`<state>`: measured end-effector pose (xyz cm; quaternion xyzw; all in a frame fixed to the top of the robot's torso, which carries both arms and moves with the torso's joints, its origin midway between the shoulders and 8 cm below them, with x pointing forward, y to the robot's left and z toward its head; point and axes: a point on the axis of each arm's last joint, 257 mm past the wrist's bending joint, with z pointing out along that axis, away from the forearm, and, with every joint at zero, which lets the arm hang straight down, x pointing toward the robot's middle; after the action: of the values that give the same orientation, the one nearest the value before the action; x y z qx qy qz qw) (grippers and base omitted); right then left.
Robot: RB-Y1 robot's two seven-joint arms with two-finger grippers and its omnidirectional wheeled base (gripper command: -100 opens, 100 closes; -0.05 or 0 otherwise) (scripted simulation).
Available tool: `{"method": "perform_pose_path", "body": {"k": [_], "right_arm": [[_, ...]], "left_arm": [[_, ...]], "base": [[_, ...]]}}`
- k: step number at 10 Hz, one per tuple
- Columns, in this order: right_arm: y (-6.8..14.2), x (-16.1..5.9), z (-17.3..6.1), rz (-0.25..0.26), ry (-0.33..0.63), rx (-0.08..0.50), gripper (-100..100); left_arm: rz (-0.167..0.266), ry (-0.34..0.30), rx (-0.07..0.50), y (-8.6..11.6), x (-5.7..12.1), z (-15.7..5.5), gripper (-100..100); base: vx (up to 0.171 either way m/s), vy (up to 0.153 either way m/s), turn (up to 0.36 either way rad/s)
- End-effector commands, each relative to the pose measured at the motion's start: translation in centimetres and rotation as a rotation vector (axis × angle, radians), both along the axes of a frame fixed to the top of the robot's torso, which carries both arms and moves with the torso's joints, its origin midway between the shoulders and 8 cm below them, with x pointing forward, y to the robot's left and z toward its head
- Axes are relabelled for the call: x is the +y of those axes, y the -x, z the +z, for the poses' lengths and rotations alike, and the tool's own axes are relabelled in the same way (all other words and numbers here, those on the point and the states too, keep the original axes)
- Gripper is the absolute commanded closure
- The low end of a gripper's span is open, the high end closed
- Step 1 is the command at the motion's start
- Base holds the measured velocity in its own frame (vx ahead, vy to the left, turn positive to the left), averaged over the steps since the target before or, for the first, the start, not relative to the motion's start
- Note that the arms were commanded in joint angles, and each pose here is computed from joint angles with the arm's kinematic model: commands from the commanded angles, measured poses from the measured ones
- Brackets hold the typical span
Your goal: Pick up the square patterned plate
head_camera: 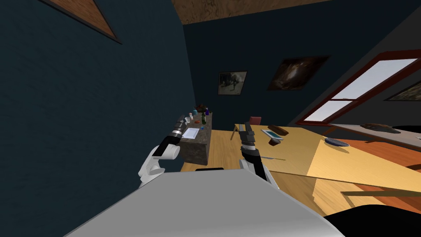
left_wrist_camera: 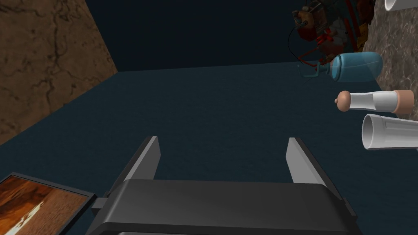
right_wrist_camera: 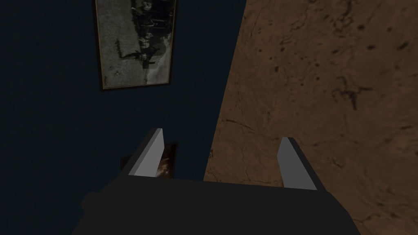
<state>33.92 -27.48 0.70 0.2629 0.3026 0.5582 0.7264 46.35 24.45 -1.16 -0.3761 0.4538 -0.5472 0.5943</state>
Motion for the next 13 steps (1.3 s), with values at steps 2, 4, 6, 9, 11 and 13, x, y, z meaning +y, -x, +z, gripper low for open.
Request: {"method": "perform_pose_path", "body": {"k": [2, 4, 6, 9, 11, 13], "right_arm": [[0.0, 0.0, 0.0, 0.0, 0.0, 0.0, 0], [0.0, 0.0, 0.0, 0.0, 0.0, 0.0, 0], [0.0, 0.0, 0.0, 0.0, 0.0, 0.0, 0], [0.0, 0.0, 0.0, 0.0, 0.0, 0.0, 0], [0.0, 0.0, 0.0, 0.0, 0.0, 0.0, 0], [0.0, 0.0, 0.0, 0.0, 0.0, 0.0, 0]], "left_arm": [[0.015, 0.001, 0.059, -1.2, 0.5, -1.1, -100], [0.026, 0.004, 0.099, -2.2, 0.8, -1.8, -100], [0.035, 0.004, 0.143, -2.4, 1.0, -2.9, -100], [0.051, 0.009, 0.211, -3.3, 1.4, -4.3, -100], [0.064, 0.015, 0.257, -4.1, 1.8, -5.2, -100], [0.076, 0.023, 0.304, -4.9, 2.2, -6.1, -100]], "base": [[-0.021, 0.046, -0.076], [-0.014, 0.028, -0.051], [-0.018, 0.035, -0.029], [-0.018, 0.039, -0.055], [-0.019, 0.038, -0.097], [-0.009, 0.031, -0.042]]}}
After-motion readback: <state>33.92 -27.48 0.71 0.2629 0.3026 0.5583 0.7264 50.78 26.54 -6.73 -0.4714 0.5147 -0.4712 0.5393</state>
